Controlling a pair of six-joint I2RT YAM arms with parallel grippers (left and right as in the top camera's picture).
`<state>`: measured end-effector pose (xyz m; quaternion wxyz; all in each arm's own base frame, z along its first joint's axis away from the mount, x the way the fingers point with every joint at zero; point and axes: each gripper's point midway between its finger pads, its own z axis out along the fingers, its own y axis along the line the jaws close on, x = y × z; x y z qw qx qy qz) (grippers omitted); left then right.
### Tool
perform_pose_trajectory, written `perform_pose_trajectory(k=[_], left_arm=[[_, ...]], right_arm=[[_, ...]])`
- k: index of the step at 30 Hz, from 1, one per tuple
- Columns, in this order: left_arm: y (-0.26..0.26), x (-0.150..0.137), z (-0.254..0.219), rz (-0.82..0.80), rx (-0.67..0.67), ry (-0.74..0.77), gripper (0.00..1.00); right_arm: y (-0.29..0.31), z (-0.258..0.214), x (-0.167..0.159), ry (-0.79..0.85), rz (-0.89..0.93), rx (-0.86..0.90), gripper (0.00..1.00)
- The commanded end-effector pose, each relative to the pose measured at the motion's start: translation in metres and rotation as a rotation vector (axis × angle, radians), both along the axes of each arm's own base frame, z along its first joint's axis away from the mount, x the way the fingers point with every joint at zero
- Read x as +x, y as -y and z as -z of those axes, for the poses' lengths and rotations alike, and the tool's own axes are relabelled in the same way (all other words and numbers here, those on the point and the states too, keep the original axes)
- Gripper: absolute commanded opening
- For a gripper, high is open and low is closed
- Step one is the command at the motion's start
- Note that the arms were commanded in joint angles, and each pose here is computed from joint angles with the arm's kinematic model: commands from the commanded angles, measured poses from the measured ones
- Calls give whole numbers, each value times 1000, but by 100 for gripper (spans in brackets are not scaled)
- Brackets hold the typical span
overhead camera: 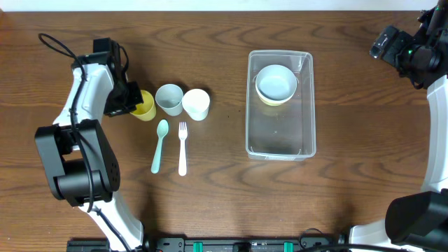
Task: Pack container
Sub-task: 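Carry the yellow cup into the container and release it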
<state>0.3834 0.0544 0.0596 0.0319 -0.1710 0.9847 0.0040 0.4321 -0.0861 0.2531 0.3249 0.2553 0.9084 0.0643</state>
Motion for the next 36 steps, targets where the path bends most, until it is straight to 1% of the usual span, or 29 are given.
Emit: perform_pose_trajectory(k=[1,4,7,10,13,17,21,22,25,29,34,35,36], left_arm=[[-1,27,-88,47,34,211,6],[32,27,-153,224,-25,342,6],[75,15,-206,353,-25,452,6],[134,1,-231,514,-48,529,6],[203,-10,-233,685,-94,561,6],[288,-20,-212,885,-134,561,6],[343,-28,-168,1007,-152,486,6],[352,-28,-153,1023,-136,457,6],[363,-25,-109,1048,-68,372,6],[370,-28,-57,1067,-49,251,6],[368,-30,-23,1055,-35,166,6],[368,-30,-20,1055,-33,161,6],[368,-29,-21,1054,-27,165,10]], right_arm=[[4,0,-1,0,7,-5,99],[4,0,-1,0,7,-5,99],[5,0,-1,0,8,-6,99],[4,0,-1,0,7,-5,99],[4,0,-1,0,7,-5,99],[4,0,-1,0,7,-5,99],[5,0,-1,0,8,-6,99],[5,0,-1,0,8,-5,99],[4,0,-1,0,7,-5,99],[5,0,-1,0,8,-6,99],[4,0,-1,0,7,-5,99],[5,0,-1,0,8,-6,99],[5,0,-1,0,8,-5,99]])
